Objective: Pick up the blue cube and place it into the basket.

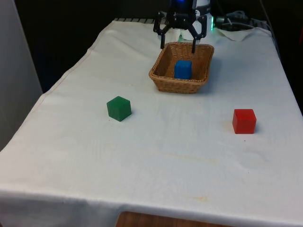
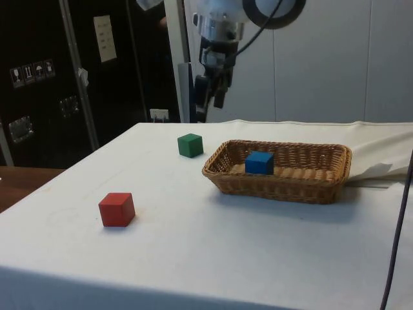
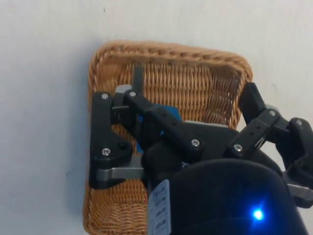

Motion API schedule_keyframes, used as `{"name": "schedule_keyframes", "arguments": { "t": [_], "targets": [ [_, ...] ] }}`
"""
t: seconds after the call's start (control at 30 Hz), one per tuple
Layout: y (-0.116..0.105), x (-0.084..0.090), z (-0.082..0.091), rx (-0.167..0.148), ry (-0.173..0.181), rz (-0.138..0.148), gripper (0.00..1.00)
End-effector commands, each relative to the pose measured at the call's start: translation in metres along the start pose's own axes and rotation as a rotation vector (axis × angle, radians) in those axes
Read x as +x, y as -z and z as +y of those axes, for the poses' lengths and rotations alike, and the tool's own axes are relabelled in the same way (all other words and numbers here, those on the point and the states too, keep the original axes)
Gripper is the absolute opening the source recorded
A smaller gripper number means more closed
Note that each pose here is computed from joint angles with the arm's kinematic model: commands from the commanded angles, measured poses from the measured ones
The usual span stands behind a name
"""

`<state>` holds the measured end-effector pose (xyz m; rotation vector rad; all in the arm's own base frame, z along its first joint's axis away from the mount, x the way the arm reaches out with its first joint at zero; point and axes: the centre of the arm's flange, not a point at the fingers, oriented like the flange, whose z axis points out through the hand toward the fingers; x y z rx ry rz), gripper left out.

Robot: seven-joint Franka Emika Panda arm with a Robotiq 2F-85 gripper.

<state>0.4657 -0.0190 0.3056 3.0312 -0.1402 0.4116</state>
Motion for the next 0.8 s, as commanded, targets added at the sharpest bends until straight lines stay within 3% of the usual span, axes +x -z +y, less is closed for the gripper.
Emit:
{"name": "schedule_keyframes", "arguments": {
  "t": [0.0, 0.17, 0.2, 0.23, 0.43, 0.47, 0.5, 0.57, 0.77],
  "targets": [
    [0.001, 0.006, -0.005, 0.016, -0.002, -0.006, 1.0],
    [0.006, 0.025, -0.006, 0.025, -0.009, 0.003, 1.0],
    [0.007, 0.024, -0.001, 0.01, -0.008, 0.011, 1.0],
    [0.007, 0.029, -0.006, 0.027, -0.01, 0.004, 1.0],
    [0.011, 0.05, -0.007, 0.037, -0.021, 0.012, 1.0],
    [0.012, 0.049, -0.003, 0.022, -0.02, 0.019, 1.0],
    [0.011, 0.052, -0.007, 0.038, -0.023, 0.012, 1.0],
    [0.011, 0.056, -0.007, 0.039, -0.024, 0.014, 1.0],
    [0.009, 0.058, -0.004, 0.026, -0.024, 0.02, 1.0]
  ]
}}
